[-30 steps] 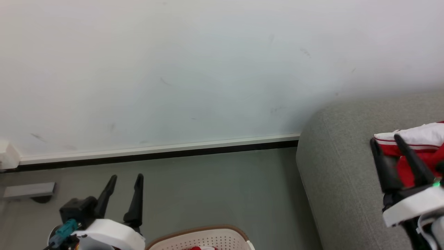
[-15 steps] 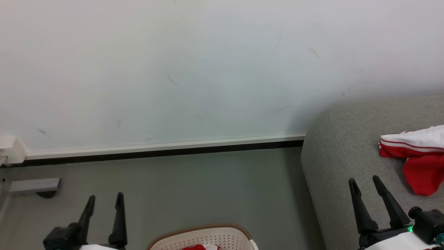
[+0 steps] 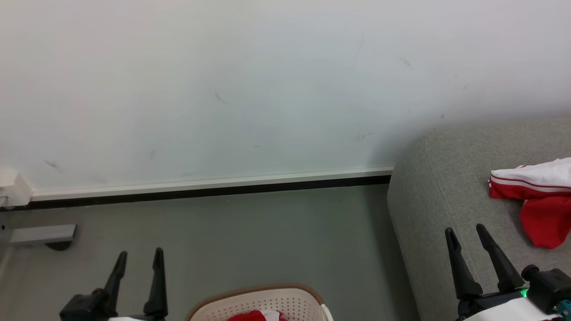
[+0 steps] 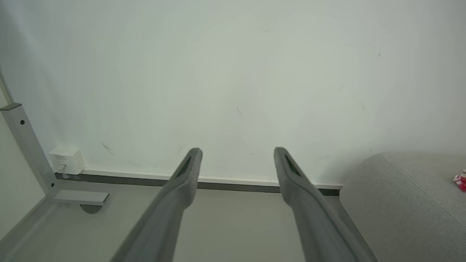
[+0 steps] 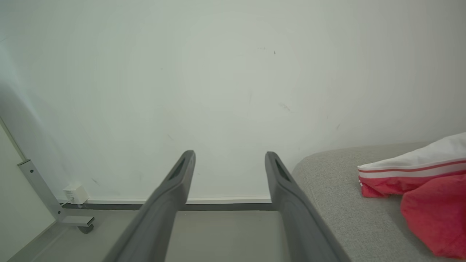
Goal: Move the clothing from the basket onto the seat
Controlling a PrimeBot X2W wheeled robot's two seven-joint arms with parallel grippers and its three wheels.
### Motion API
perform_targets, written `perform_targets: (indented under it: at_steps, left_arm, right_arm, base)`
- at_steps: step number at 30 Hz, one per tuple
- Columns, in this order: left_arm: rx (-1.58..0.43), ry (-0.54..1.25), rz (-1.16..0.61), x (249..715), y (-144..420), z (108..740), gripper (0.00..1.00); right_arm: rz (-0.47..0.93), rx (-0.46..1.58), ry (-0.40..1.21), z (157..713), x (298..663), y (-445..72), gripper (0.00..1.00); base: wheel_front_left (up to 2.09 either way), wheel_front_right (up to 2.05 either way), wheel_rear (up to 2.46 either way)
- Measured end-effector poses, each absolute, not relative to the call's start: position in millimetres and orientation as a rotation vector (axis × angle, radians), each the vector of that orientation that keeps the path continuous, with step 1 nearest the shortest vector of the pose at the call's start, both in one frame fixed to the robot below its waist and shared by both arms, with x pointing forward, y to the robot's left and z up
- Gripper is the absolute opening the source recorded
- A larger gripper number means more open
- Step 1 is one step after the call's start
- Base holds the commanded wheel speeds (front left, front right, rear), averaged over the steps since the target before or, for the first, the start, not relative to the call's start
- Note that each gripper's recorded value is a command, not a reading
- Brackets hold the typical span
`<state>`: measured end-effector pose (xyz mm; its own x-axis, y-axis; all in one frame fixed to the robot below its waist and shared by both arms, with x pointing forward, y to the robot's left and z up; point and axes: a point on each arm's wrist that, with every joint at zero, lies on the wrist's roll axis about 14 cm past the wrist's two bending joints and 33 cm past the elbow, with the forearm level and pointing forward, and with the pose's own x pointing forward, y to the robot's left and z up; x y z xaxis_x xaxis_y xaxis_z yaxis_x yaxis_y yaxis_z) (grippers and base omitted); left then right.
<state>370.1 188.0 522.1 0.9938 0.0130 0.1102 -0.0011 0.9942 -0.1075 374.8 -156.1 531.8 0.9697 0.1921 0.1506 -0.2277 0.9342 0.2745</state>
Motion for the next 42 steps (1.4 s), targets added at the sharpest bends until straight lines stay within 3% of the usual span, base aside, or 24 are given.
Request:
perform_targets:
  at_steps: [13,22,35,42]
  left_arm:
    - [-0.120,-0.047,-0.052,380.0,171.5,499.4,1.00]
    - [-0.133,0.052,-0.146,410.4,141.7,465.4,1.00]
    - [-0.142,0.325,-0.310,445.8,89.5,368.6,1.00]
    - [-0.110,0.555,-0.401,443.3,66.8,295.5,1.00]
  right_arm:
    - [0.182,0.294,-0.109,525.5,378.8,-166.9,1.00]
    - [0.138,0.283,-0.112,523.4,401.0,-183.0,1.00]
    - [0.071,0.280,-0.118,513.7,440.2,-204.0,1.00]
    - [0.063,0.254,-0.119,504.9,467.0,-210.8,1.00]
  base:
    - [0.00,0.00,0.00]
    - [0.00,0.00,0.00]
    - [0.00,0.00,0.00]
    - [0.00,0.00,0.00]
